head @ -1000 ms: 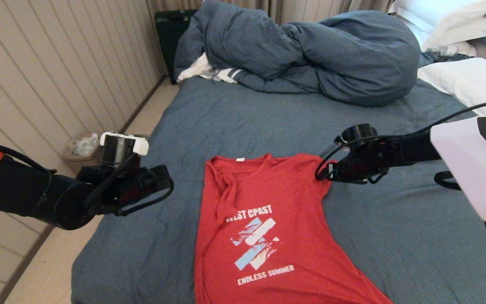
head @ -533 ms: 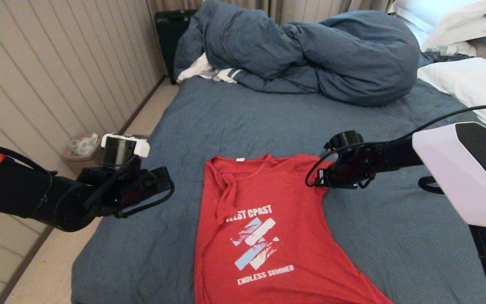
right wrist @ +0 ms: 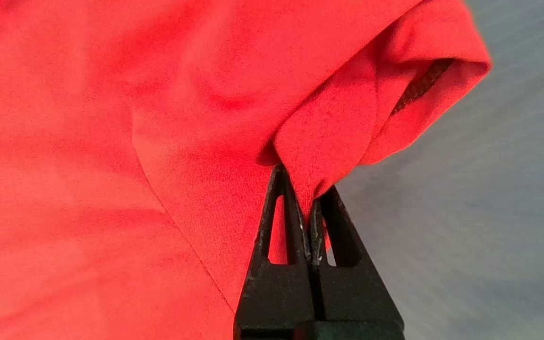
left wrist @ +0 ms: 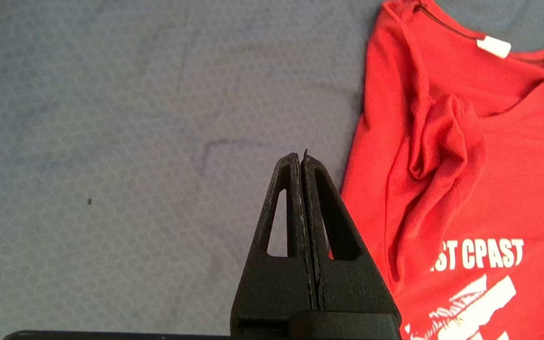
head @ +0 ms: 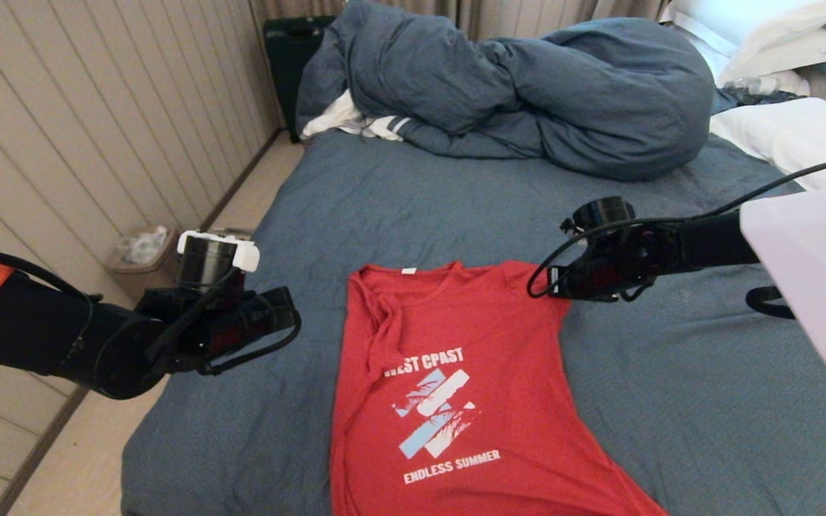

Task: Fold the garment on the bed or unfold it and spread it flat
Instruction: Fold the red T-shirt

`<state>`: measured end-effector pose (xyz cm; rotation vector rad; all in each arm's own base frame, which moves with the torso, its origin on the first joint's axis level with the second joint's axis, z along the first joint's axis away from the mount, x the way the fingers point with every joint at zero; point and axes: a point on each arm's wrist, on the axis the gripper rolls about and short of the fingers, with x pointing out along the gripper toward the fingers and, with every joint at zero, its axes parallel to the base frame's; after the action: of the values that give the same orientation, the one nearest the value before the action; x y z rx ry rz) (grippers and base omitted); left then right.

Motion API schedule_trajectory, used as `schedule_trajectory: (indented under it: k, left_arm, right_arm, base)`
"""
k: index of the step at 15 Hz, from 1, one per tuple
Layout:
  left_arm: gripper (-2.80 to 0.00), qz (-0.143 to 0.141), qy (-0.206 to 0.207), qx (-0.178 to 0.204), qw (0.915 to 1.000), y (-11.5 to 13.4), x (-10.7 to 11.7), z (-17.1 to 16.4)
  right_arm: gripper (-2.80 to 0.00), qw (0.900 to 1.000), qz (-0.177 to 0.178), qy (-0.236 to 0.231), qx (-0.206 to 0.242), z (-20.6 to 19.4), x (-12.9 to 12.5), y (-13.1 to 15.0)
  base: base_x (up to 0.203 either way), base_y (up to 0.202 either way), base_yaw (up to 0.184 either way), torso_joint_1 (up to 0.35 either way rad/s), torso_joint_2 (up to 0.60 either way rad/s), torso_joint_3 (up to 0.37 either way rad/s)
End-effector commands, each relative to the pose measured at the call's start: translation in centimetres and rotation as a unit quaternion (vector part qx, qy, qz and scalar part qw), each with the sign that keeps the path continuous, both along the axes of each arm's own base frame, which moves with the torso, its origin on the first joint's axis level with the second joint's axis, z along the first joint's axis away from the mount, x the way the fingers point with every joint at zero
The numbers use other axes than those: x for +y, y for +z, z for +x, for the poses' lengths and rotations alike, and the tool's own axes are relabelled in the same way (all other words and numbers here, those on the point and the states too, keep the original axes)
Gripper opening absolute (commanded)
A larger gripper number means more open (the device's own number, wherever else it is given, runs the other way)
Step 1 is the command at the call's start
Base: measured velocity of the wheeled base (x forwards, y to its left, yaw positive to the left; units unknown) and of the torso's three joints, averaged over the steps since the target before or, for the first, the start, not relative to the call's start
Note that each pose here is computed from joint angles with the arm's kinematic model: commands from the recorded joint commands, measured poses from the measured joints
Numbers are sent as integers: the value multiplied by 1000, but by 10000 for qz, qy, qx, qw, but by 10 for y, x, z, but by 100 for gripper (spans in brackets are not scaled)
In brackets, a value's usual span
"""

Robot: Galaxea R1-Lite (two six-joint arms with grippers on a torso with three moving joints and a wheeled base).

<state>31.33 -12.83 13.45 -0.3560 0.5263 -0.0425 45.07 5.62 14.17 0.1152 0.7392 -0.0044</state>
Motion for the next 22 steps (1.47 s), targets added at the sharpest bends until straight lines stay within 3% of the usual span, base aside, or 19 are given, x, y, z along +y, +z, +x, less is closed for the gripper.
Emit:
schedule_trajectory:
  k: [1,4,11,15,17,21,22]
  left_arm:
    - [-280,-13,20,-33,10000,1,0,1]
    - [-280,-22,20,-55,10000,3,1,0]
    - [-280,7,-29,40,10000,-4,-3,0]
    - [-280,25,-171,110,9998,-8,-11,-5]
    - [-280,48,-270,183,9995,-12,-17,-10]
    - [-280,57,-382,210,9990,-14,-23,-14]
    - [-280,69,-428,240,9988,-16,-26,-16]
  right_arm:
    - [-280,9992,14,-102,-374,-13,-10,35]
    - [-280,9994,-34,-92,-344,-18,-10,36]
    - [-280,9984,-305,480,-69,-21,44,10]
    - [-280,9872,-1295,926,46,-26,97,-16]
    - [-280,9815,-1505,1186,19,-27,119,-24]
    - [-280,9741,-1824,1335,-12,-23,139,-36]
    - [-23,9727,-1875,1369,-1,-24,142,-38]
  base:
    - [0,0,0,0,0,0]
    - [0,0,0,0,0,0]
    - [0,0,0,0,0,0]
    - [0,0,0,0,0,0]
    - [0,0,0,0,0,0]
    - [0,0,0,0,0,0]
    - [0,0,0,0,0,0]
